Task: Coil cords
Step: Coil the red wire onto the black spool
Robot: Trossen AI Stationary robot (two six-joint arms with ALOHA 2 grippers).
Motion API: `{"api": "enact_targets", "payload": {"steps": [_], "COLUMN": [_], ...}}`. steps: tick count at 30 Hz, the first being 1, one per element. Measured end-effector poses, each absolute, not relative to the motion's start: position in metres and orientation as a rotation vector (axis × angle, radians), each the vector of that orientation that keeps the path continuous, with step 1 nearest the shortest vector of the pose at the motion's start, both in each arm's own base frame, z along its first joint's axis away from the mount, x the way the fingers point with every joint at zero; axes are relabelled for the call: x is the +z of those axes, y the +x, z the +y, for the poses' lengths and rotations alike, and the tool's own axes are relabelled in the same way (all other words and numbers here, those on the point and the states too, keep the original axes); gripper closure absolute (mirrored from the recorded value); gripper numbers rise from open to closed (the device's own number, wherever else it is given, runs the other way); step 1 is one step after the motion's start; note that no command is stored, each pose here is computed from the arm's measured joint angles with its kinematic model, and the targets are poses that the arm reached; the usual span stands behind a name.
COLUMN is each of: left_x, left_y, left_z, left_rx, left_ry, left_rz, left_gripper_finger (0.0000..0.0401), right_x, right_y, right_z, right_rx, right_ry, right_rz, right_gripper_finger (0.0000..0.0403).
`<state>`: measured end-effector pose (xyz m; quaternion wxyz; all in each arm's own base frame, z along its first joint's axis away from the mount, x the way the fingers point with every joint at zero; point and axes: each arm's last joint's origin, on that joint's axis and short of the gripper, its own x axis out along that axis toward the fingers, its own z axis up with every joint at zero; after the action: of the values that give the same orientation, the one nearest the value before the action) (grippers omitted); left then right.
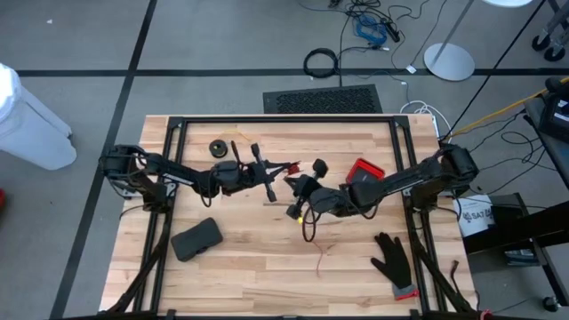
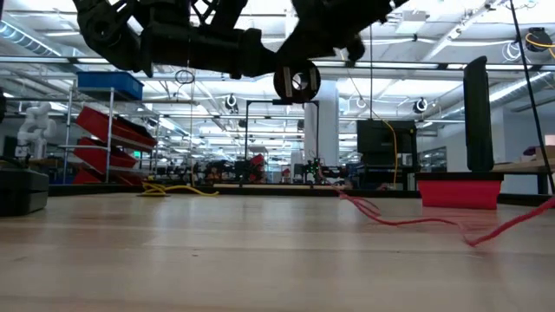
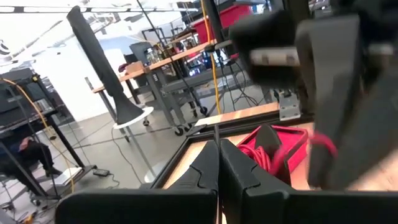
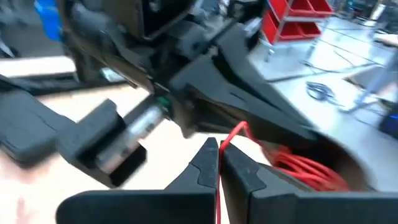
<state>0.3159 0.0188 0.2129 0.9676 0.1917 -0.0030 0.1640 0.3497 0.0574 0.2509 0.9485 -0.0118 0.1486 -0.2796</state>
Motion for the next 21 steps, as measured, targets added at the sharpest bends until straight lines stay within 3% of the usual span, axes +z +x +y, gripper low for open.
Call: {"api": "enact_targets", "payload": {"steps": [10, 21], "left_x": [0.213, 0.217], "left_y": [0.316, 0.316], "left_z": [0.017, 0.010], "left_rx": [0.327, 0.276], "left_ry": [0.387, 0.351], "left_rz": [-0.004, -0.058], "left_gripper_finger": [0.0401, 0.0401], "right_x": [0.288, 0.264], "right_y": [0.298, 0.300], "right_z": [0.047, 0.020], "right_rx": [-0.661, -0.688], "right_ry": [-0.031, -0.035], "right_rz": [0.477, 0.673], "right_gripper_finger": [0.0403, 0.0403]}}
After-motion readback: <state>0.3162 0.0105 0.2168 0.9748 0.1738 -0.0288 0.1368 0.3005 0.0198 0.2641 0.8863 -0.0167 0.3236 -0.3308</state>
